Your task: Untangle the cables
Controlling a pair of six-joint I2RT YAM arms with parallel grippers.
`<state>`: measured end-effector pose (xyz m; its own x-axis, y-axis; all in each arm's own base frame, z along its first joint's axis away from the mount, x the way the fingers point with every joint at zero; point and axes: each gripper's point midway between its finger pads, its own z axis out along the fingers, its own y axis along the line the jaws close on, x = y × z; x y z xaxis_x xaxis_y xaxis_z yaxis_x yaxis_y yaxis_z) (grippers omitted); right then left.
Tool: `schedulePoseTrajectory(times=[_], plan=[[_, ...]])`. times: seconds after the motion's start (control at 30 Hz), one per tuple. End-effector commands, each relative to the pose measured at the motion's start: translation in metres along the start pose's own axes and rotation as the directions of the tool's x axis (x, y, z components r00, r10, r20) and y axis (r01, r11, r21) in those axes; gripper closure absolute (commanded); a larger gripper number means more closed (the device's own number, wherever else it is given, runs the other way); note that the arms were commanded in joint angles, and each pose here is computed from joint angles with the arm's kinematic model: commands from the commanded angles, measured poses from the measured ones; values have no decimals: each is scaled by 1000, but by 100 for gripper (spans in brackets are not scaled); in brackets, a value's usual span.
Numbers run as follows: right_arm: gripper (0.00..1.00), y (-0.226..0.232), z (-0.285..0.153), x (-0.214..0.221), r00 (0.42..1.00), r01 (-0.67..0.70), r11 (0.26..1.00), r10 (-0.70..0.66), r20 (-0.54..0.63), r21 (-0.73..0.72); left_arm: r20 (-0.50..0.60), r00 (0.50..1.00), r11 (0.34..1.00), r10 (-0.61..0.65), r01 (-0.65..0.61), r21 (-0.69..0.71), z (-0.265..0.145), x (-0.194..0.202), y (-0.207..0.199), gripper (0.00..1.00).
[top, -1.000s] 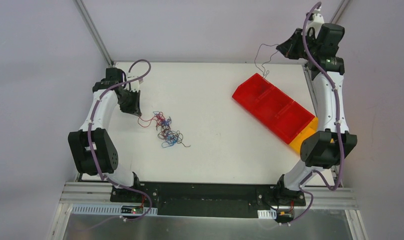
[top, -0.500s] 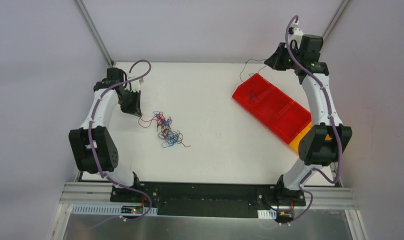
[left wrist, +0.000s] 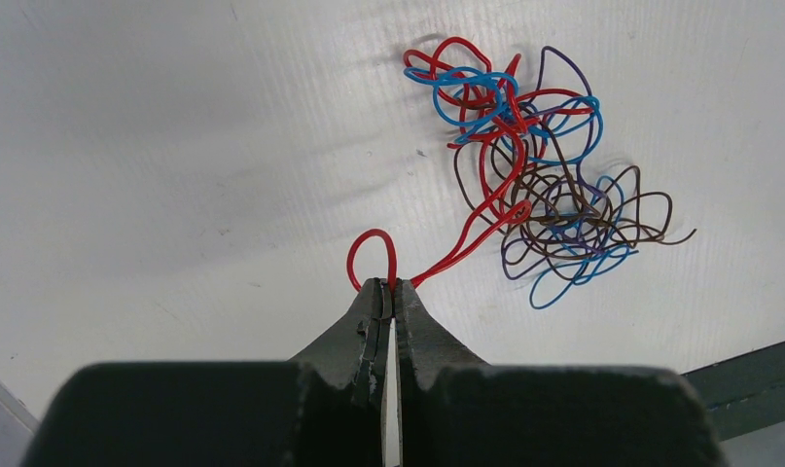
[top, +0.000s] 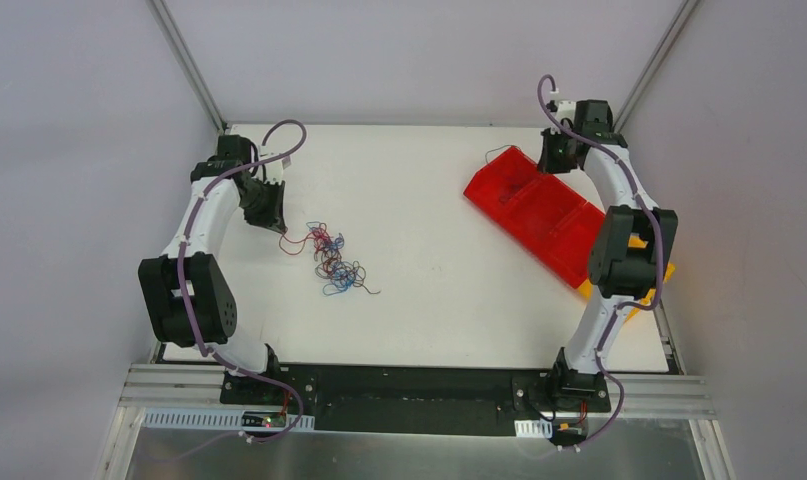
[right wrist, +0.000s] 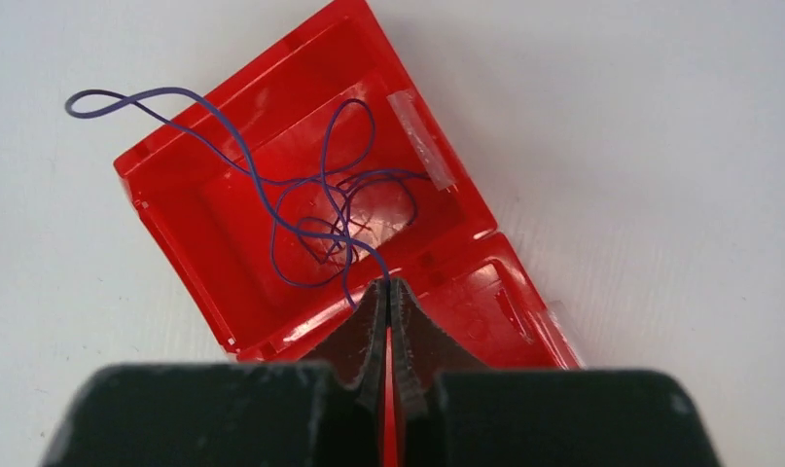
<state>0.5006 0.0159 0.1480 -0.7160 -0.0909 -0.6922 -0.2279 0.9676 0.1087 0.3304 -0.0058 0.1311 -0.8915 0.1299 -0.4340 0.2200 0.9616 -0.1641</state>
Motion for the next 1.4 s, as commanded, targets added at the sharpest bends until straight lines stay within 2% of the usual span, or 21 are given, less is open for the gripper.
schedulePoseTrajectory(times=[0.0,0.13,0.4,0.7,0.8,0.9,1.1,1.23,1.37], plan=[[100,21,-2,-19,994,107,994,-107,11,-34,1,1000,1000,24,-24,7,-7,1,-7,100],[100,36,11,-14,992,124,991,-126,-21,-53,-7,999,999,34,-34,12,-5,2,-10,100],[100,39,48,4,979,170,985,-171,-109,-15,-11,999,999,41,-41,25,-2,-2,-17,100],[99,22,73,15,963,208,972,-184,-197,112,-17,998,998,55,-54,30,1,-3,-24,100],[74,29,61,12,965,183,980,-164,-202,78,-20,998,998,52,-51,28,2,-4,-23,100],[55,48,41,4,975,157,988,-154,-161,7,-14,999,998,47,-46,44,1,-5,-26,100],[29,76,-20,-21,986,142,985,-149,-77,-94,-6,1000,984,25,-23,177,3,-8,-58,100],[8,106,-65,-20,992,110,969,-120,-36,-222,18,998,922,56,-59,382,-9,-24,-134,100],[4,154,-97,-16,1000,3,910,-13,-21,-414,130,987,765,97,-157,624,-68,-64,-231,100]])
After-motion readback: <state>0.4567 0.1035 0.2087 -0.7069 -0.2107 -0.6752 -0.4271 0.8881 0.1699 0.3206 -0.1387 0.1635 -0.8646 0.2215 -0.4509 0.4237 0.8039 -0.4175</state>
